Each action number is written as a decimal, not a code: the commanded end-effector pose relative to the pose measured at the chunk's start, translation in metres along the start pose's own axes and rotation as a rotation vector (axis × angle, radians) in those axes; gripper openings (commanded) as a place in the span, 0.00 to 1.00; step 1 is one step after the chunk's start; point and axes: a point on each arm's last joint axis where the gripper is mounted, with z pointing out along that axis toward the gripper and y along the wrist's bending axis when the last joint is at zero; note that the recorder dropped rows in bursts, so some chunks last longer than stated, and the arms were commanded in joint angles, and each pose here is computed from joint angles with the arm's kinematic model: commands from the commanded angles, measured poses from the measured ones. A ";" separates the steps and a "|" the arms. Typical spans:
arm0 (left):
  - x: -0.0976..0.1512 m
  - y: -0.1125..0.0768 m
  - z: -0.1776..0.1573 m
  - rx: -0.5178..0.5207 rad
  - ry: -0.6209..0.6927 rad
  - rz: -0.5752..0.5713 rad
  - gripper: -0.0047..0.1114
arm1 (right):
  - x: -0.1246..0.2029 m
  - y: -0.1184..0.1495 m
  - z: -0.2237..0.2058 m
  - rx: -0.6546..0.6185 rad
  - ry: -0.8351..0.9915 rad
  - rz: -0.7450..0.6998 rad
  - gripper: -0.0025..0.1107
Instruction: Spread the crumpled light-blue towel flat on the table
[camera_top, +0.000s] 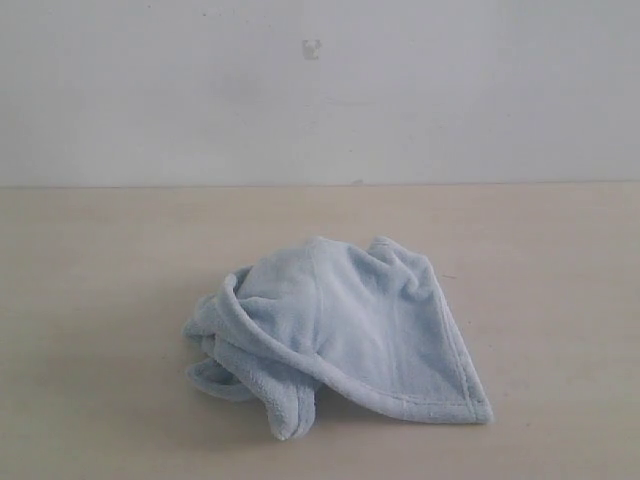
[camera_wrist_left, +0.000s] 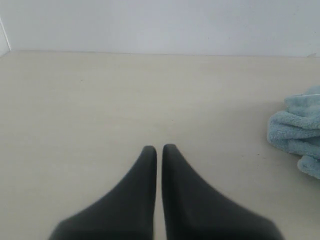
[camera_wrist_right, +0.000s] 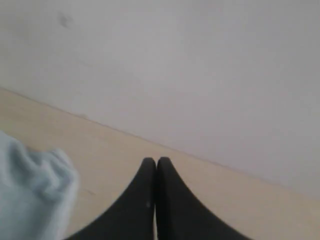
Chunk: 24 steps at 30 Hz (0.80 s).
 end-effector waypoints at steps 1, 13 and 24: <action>0.001 0.000 0.000 -0.005 -0.001 0.006 0.07 | 0.010 0.004 0.032 -0.026 0.174 0.423 0.02; 0.001 0.000 0.000 -0.005 -0.001 0.006 0.07 | 0.062 0.073 0.103 -0.111 1.017 -0.017 0.02; 0.001 0.000 0.000 -0.005 -0.001 0.006 0.07 | 0.076 0.103 0.157 -0.201 1.108 -0.116 0.02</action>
